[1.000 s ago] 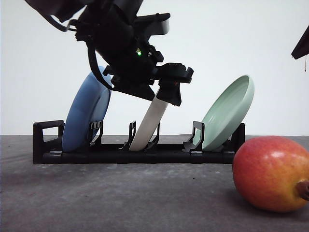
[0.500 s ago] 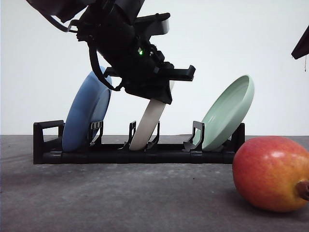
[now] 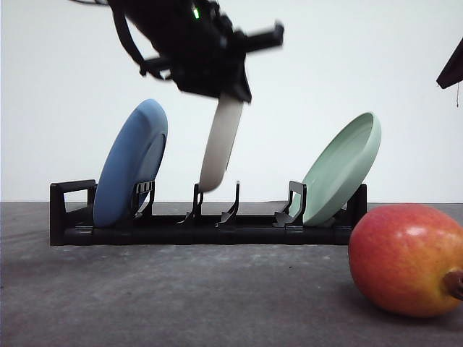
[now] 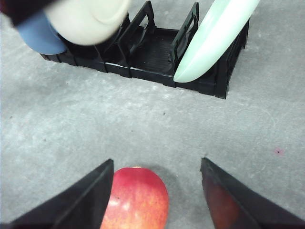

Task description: Place pomegranate in white plate

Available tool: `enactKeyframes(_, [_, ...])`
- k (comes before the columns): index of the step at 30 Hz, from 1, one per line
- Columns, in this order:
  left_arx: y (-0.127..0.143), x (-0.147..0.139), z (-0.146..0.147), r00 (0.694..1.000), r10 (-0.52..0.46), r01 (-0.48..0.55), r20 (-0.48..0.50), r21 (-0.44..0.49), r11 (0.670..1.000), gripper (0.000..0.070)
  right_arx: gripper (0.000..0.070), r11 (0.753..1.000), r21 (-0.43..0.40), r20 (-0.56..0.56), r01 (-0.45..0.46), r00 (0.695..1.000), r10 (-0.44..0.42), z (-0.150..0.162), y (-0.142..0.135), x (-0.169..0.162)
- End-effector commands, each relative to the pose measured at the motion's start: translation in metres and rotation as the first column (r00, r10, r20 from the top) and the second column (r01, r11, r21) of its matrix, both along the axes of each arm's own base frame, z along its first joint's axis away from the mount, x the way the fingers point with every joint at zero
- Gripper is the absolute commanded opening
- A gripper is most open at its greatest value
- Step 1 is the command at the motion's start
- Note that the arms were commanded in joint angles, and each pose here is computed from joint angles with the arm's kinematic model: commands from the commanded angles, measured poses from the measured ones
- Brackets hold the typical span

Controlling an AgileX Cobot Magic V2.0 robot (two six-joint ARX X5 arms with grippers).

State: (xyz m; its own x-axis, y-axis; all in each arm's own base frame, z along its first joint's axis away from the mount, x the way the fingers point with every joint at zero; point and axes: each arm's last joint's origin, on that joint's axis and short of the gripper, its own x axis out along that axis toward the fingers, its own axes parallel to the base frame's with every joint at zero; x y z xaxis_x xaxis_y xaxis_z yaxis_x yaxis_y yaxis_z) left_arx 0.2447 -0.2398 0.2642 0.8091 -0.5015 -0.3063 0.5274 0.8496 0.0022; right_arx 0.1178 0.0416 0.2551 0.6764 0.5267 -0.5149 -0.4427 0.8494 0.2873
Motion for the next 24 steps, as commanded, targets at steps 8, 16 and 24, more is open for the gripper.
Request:
enactKeyframes(8, [0.017, -0.031, 0.052, 0.989, -0.144, 0.133, -0.036, -0.211, 0.968, 0.0013, 0.0369, 1.000, 0.003, 0.024, -0.007, 1.000, 0.007, 0.006, 0.001, 0.000])
enactKeyframes(16, [0.043, -0.073, 0.077, 0.978, -0.199, 0.179, -0.060, -0.245, 0.953, 0.0012, 0.0369, 1.000, 0.001, 0.020, -0.007, 1.000, 0.007, 0.005, 0.001, 0.000])
enactKeyframes(24, [0.078, -0.119, 0.060, 0.967, -0.253, 0.240, -0.011, -0.280, 0.930, 0.0012, 0.0369, 1.000, -0.004, 0.010, -0.009, 1.000, 0.009, 0.004, 0.001, 0.000])
